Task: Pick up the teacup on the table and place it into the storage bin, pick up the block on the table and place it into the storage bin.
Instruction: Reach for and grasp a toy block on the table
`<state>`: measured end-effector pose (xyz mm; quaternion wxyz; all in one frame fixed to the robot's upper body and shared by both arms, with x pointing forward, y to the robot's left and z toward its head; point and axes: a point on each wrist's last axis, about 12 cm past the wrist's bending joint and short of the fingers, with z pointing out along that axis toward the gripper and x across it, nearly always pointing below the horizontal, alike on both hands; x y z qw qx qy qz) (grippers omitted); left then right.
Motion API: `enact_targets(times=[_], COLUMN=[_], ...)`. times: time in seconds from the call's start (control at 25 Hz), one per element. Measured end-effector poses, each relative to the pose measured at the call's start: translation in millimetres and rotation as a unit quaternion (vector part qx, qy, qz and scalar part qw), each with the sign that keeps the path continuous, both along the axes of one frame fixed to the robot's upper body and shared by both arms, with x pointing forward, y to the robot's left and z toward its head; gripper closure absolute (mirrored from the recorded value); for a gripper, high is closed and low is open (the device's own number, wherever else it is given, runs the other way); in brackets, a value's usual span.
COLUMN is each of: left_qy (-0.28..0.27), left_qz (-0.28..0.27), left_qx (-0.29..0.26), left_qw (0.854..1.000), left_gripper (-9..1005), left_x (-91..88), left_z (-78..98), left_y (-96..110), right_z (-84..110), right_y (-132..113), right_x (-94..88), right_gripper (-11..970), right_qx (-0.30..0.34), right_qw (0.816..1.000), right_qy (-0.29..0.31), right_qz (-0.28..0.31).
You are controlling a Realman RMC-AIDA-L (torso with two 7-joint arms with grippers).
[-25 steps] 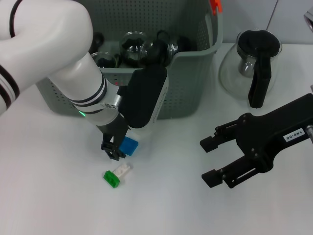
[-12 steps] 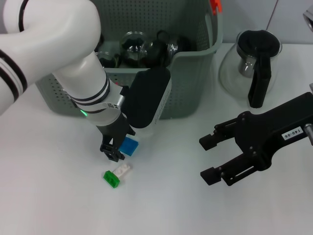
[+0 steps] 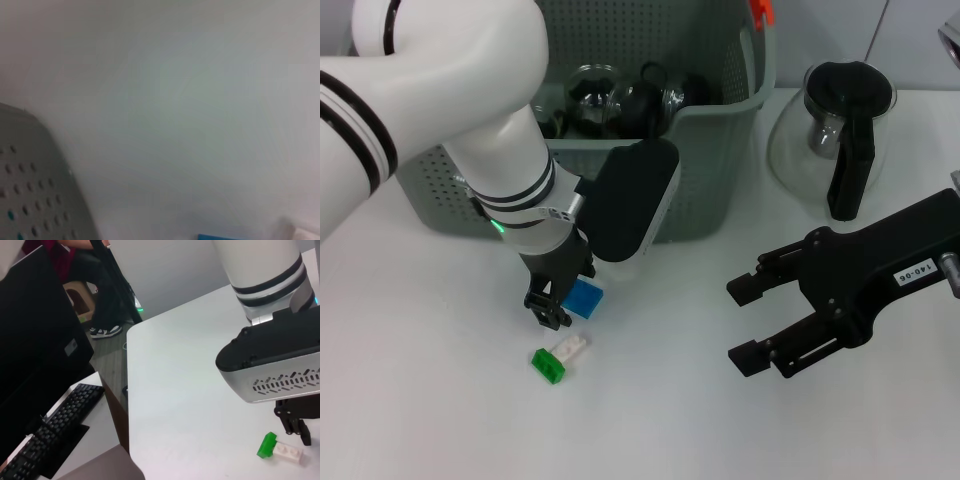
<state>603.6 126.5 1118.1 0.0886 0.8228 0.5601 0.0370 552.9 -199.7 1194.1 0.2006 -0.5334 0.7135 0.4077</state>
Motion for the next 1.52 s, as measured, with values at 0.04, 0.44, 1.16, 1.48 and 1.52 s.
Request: enact_targets(times=[0.04, 0.44, 1.16, 1.48, 1.52], left_qy=[-0.001, -0.004, 0.006, 0.004, 0.003], left_qz=[-0.001, -0.005, -0.007, -0.007, -0.007], left_qx=[0.0, 0.0, 0.01, 0.01, 0.01], left_qw=[1.0, 1.0, 1.0, 1.0, 1.0], left_gripper=[372, 399, 460, 466, 472], left_x=[0.1, 2.5, 2.8, 3.8, 3.9], left_z=[0.1, 1.8, -1.2, -1.3, -1.2], left_y=[-0.4, -5.3, -7.5, -8.4, -8.5], right_z=[0.0, 0.0, 0.1, 0.1, 0.1], right_y=[0.0, 0.1, 0.3, 0.1, 0.0], right_x=[0.0, 0.4, 1.8, 2.3, 2.4], right_gripper=[75, 75, 77, 78, 78], right_qx=[0.0, 0.0, 0.001, 0.001, 0.0], right_qw=[1.0, 1.0, 1.0, 1.0, 1.0], right_qy=[0.0, -0.002, -0.008, -0.01, -0.01], right_qz=[0.0, 0.0, -0.004, -0.005, -0.005])
